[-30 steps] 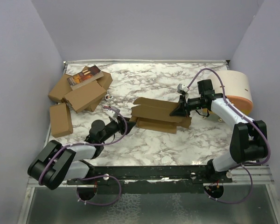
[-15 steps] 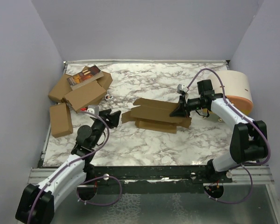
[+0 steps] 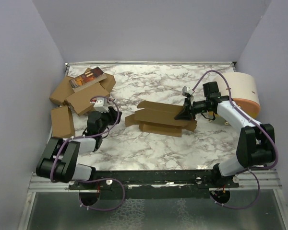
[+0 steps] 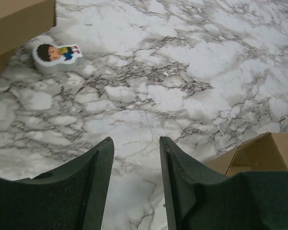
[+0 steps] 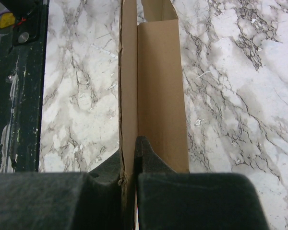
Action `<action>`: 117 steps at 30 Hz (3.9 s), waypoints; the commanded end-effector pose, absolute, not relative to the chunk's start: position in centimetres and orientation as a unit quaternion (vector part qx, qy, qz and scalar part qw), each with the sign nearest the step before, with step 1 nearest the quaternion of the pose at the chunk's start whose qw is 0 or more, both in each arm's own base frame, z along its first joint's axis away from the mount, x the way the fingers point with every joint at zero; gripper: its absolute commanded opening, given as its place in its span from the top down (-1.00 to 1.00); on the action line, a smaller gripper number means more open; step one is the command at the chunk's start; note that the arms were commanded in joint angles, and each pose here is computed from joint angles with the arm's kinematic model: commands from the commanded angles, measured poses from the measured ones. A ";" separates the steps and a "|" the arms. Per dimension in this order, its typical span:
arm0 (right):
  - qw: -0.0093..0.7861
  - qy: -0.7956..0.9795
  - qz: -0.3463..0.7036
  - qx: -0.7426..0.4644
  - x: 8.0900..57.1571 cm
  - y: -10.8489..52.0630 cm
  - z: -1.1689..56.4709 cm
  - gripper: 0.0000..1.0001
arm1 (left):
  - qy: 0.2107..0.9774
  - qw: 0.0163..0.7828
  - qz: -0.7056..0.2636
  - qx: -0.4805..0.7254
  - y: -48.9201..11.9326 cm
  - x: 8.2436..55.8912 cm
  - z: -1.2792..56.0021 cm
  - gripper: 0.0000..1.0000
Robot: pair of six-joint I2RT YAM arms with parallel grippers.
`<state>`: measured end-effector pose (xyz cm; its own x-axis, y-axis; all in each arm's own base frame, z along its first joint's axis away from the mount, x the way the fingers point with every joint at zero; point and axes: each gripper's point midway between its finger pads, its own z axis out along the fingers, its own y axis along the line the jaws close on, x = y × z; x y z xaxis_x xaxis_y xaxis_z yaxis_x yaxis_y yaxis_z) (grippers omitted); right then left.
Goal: Fold the paper box
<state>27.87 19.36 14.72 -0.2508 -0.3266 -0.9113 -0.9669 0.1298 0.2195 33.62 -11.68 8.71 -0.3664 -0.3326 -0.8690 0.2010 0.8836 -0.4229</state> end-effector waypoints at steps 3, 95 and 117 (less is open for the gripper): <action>0.365 0.662 0.427 -0.496 28.0 19.3 14.9 0.98 | 0.721 0.614 -0.309 0.082 -15.8 35.8 12.1 0.11; 0.358 0.634 0.457 -0.511 26.5 19.6 15.7 0.98 | 0.623 0.638 -0.366 0.266 -23.8 27.1 10.1 -0.28; 0.356 0.633 0.468 -0.503 26.5 19.8 15.9 0.98 | 0.616 0.687 -0.293 0.252 -24.3 30.0 10.7 -0.45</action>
